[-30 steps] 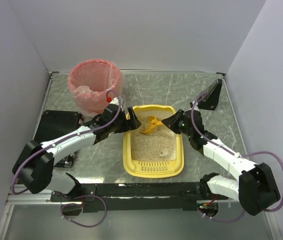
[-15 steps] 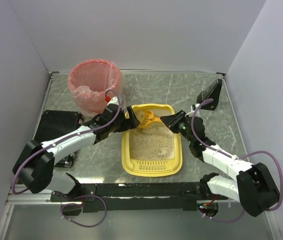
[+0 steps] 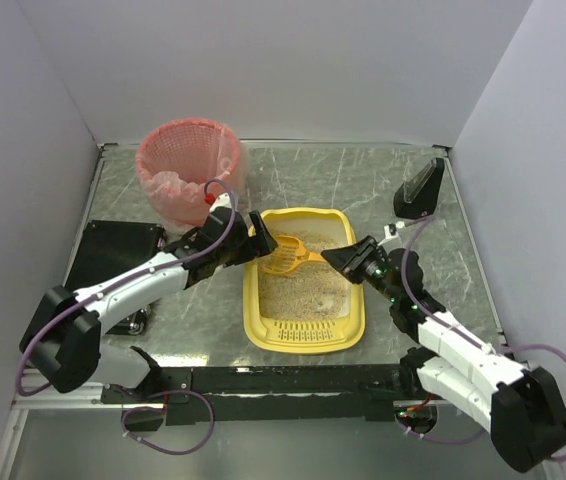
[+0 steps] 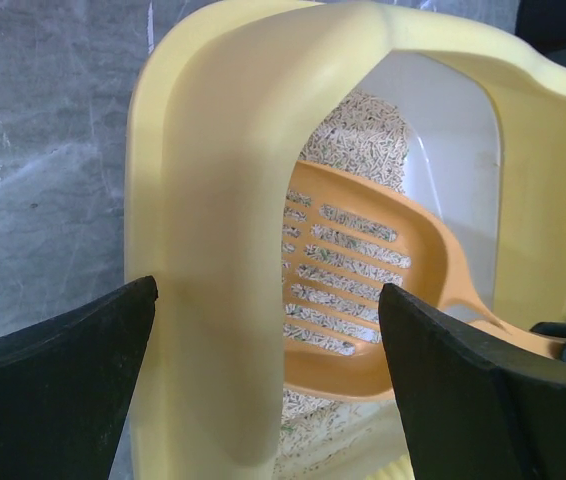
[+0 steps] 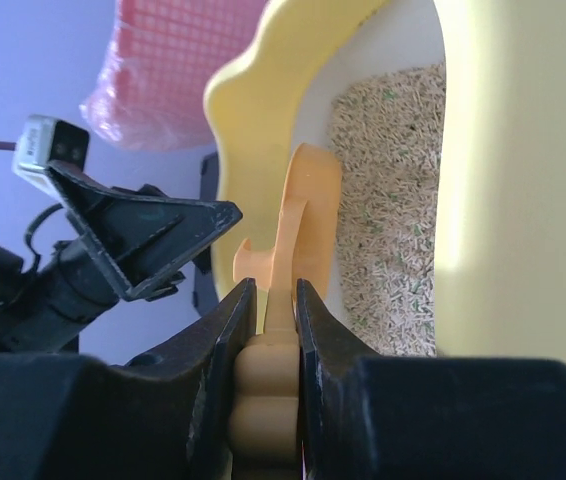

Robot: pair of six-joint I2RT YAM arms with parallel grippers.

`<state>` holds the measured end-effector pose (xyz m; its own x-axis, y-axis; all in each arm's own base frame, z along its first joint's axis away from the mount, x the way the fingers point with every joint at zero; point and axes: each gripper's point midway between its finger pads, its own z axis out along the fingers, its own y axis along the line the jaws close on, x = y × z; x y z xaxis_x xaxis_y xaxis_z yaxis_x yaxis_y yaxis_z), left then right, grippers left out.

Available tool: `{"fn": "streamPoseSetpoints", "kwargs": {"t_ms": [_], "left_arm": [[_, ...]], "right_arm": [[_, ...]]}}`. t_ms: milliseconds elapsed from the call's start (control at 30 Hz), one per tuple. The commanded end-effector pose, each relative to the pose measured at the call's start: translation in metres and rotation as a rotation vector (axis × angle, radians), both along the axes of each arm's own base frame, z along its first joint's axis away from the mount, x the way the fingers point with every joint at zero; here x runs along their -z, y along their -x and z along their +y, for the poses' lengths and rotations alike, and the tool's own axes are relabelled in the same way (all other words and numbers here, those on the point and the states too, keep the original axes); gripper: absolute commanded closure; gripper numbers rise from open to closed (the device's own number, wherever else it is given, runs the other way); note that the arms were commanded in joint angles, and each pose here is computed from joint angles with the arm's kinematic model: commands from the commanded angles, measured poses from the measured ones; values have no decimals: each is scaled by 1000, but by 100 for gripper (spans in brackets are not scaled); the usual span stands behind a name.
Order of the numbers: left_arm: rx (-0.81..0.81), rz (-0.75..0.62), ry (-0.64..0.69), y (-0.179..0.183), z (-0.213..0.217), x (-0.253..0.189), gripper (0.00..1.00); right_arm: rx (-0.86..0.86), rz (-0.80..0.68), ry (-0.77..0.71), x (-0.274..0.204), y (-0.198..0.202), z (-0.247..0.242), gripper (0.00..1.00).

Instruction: Clean the litter box

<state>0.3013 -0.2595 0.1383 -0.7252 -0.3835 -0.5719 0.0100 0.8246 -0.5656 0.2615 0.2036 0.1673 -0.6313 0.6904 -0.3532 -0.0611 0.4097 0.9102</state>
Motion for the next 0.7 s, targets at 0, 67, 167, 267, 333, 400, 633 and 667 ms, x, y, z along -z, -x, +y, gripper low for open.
{"fn": "streamPoseSetpoints", "kwargs": {"t_ms": [0,67,167,267,333,400,633,667], "left_arm": [[-26,-61,57,-4,-1,-36,3],[-36,-70,54,-3,3,-39,3],[-46,-91,69,-1,6,-48,3],[-59,-105,65,0,12,-53,3],[-75,-111,49,0,17,-55,3],[-88,-118,48,1,21,-59,3],[-73,-159,92,8,25,-76,3],[-77,-162,92,9,28,-76,3]], "right_arm": [[22,-43,-38,-16,6,-13,100],[37,-75,-37,-25,8,-20,100],[50,-88,-39,-27,12,-30,100],[38,-129,-65,-32,15,-38,100],[-32,-168,-101,-37,26,-35,100],[-70,-192,-138,-35,33,-39,100],[-160,-289,-176,-41,49,-47,100],[-163,-285,-180,-43,48,-47,100]]}}
